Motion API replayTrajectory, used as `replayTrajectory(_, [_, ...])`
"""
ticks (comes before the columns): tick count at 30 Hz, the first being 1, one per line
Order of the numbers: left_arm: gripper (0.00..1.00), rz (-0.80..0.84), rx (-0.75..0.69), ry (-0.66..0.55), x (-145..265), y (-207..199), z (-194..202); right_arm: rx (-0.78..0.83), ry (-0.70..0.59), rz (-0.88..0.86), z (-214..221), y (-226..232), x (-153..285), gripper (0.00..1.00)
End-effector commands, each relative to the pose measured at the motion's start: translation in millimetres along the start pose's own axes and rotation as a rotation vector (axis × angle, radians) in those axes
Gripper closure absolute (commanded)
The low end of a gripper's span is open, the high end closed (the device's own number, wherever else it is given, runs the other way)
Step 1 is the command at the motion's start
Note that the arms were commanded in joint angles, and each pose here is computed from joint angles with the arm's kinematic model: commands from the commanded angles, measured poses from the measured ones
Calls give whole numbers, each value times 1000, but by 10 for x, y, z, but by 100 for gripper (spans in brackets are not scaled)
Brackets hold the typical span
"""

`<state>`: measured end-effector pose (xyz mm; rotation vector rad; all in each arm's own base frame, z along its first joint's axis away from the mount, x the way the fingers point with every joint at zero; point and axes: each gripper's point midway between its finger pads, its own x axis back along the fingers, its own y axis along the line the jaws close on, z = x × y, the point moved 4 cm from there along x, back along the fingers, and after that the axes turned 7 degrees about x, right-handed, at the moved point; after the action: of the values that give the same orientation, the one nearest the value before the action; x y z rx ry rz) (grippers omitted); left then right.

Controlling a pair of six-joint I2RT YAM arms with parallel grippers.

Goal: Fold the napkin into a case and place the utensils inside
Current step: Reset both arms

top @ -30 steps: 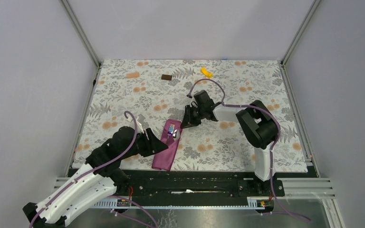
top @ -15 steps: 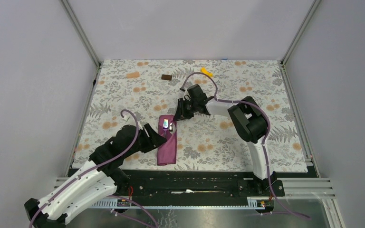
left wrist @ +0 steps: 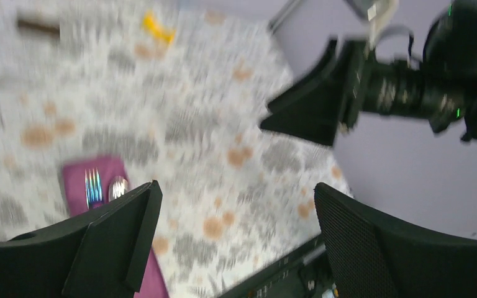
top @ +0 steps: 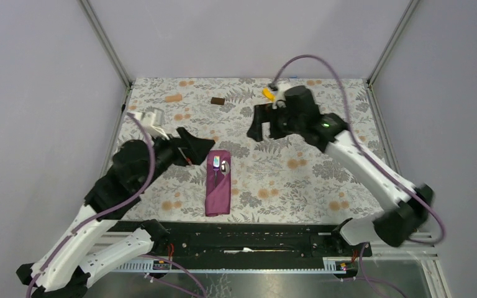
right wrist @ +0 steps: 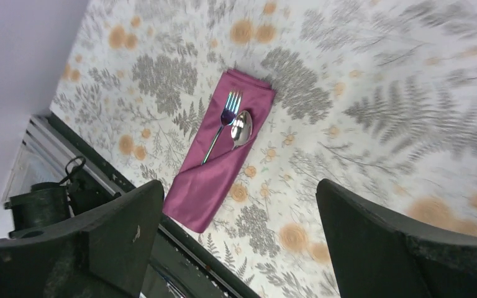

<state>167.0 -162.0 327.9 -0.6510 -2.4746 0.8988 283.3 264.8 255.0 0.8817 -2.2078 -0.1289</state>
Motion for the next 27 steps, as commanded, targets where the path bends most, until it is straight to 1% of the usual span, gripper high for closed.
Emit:
replayTrajectory(1, [1, 137, -213, -285, 452, -512, -839, 78, -25, 253, 81, -154, 1072, 0])
replayTrajectory(6, [1, 243, -294, -489, 974, -907, -1396, 106, -222, 350, -30, -66, 2250, 0])
replayTrajectory(10, [1, 263, -311, -600, 1265, -1051, -1672, 109, -445, 333, -119, 92, 3067, 0])
replayTrajectory(15, [1, 257, -288, -681, 1515, -1091, -1848, 124, -675, 303, -23, 169, 3718, 0])
replayTrajectory(19, [1, 256, -274, -723, 1694, -1051, -1883, 116, -767, 347, 56, 105, 3960, 0])
replayTrajectory(21, [1, 261, -294, -712, 1724, -1036, -1852, 118, -793, 360, 82, 82, 4011, 0])
replayTrajectory(24, [1, 252, -309, -705, 1736, -1008, -1829, 118, -817, 361, 97, 74, 4038, 0])
replayTrajectory(27, [1, 258, -310, -717, 1763, -997, -1828, 135, -813, 331, 116, 104, 3997, 0])
